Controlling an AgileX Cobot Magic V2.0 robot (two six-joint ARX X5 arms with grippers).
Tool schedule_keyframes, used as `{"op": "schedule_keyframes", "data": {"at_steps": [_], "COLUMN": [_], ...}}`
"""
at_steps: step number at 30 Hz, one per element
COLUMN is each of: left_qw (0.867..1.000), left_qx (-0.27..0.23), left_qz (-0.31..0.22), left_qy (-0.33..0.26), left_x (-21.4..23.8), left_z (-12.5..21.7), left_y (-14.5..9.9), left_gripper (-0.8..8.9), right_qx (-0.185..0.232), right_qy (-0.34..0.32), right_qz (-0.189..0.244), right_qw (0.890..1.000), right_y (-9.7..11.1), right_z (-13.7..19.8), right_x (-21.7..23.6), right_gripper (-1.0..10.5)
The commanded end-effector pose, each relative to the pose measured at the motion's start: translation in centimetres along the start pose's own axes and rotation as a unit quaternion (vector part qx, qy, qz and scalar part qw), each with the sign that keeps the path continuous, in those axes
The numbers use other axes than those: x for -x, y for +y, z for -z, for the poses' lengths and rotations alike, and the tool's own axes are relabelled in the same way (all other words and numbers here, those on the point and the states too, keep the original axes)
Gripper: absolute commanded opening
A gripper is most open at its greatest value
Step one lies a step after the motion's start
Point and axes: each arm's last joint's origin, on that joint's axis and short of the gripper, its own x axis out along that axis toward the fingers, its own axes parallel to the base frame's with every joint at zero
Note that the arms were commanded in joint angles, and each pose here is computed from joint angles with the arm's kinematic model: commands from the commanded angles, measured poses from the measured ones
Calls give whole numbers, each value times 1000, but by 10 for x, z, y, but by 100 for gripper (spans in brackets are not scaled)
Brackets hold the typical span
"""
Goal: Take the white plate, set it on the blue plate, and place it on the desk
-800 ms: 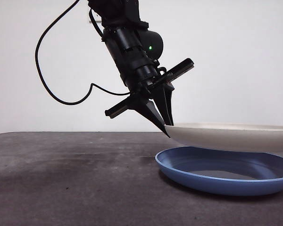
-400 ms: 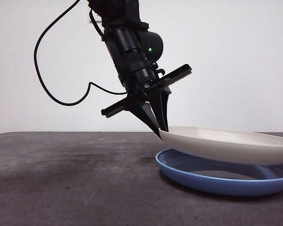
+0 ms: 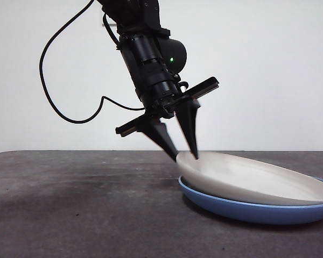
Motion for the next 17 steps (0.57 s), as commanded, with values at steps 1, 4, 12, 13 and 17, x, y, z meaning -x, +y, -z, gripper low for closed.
{"op": "schedule_keyframes", "data": {"at_steps": [1,4,12,13,17], "left_qw": [1000,1000,999,999,997], "left_qx": [-12,-16,-44,-49,-70], "left_qz": [3,6,12,11,5], "left_qy": [1,1,-18,-19,-21], "left_x": [-7,-7,11,17,38], "left_z": [-4,-4,-10,-10,-10], "left_y": [-5,-5,-15,-17,-26], "left_gripper": [395,452,480,480,480], "right_qx": [12,12,12,12,12], "right_qy": [-12,-12,-12,-12,-12], "right_qz": [-3,-3,-3,-3,-2], "right_qw": [1000,1000,1000,1000,1000], "right_y": [2,2,2,2,2], "right_z": [-4,-4,-4,-4,-4], "right_x": [4,4,4,4,4], "right_gripper": [575,575,575,575,575]}}
